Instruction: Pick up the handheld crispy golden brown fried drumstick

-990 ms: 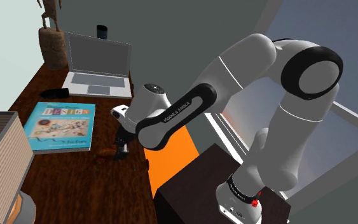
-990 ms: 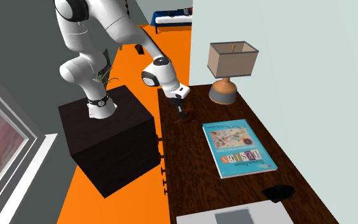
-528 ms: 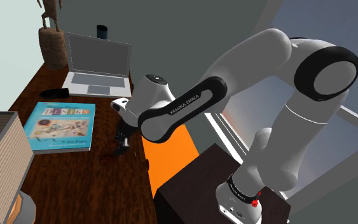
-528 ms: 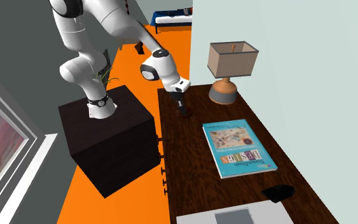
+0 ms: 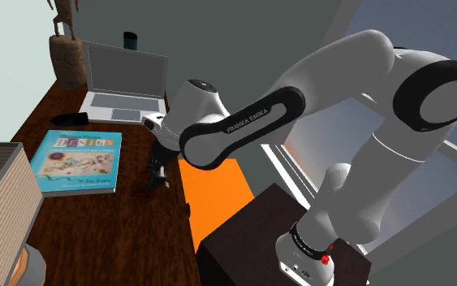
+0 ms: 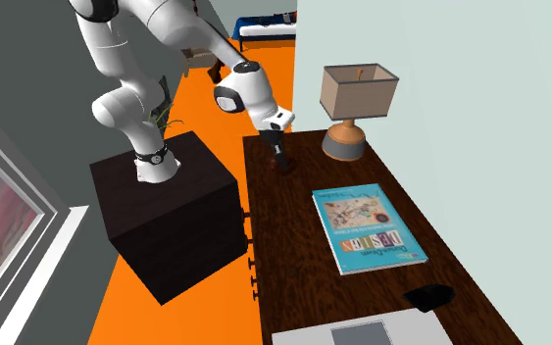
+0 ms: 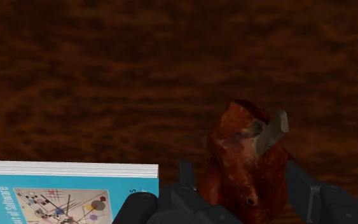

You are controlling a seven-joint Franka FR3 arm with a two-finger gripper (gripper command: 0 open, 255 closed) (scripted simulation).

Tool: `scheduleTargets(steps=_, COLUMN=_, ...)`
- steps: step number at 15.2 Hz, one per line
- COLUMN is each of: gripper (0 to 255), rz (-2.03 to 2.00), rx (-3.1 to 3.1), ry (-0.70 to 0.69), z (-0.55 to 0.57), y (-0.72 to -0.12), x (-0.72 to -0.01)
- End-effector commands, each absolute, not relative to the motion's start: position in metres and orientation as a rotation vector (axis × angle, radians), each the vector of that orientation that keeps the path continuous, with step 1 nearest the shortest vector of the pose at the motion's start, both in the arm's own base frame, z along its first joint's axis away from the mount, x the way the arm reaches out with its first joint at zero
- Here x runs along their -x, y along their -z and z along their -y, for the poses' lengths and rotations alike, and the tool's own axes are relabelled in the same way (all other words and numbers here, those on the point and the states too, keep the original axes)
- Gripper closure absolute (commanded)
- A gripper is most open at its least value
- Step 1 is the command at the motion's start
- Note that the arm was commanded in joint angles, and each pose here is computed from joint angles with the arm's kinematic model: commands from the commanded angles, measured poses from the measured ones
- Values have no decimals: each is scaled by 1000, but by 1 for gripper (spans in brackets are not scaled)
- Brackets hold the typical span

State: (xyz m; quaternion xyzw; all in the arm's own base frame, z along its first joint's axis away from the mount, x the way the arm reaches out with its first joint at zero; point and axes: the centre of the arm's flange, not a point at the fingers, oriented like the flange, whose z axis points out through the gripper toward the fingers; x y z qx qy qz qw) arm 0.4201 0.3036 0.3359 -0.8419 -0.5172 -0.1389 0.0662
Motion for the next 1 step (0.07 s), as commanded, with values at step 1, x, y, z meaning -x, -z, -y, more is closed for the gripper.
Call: scheduleTargets(steps=1, gripper=255, rz=1560, rx=2539, ry=419, z=-303, y=-339, x=-420)
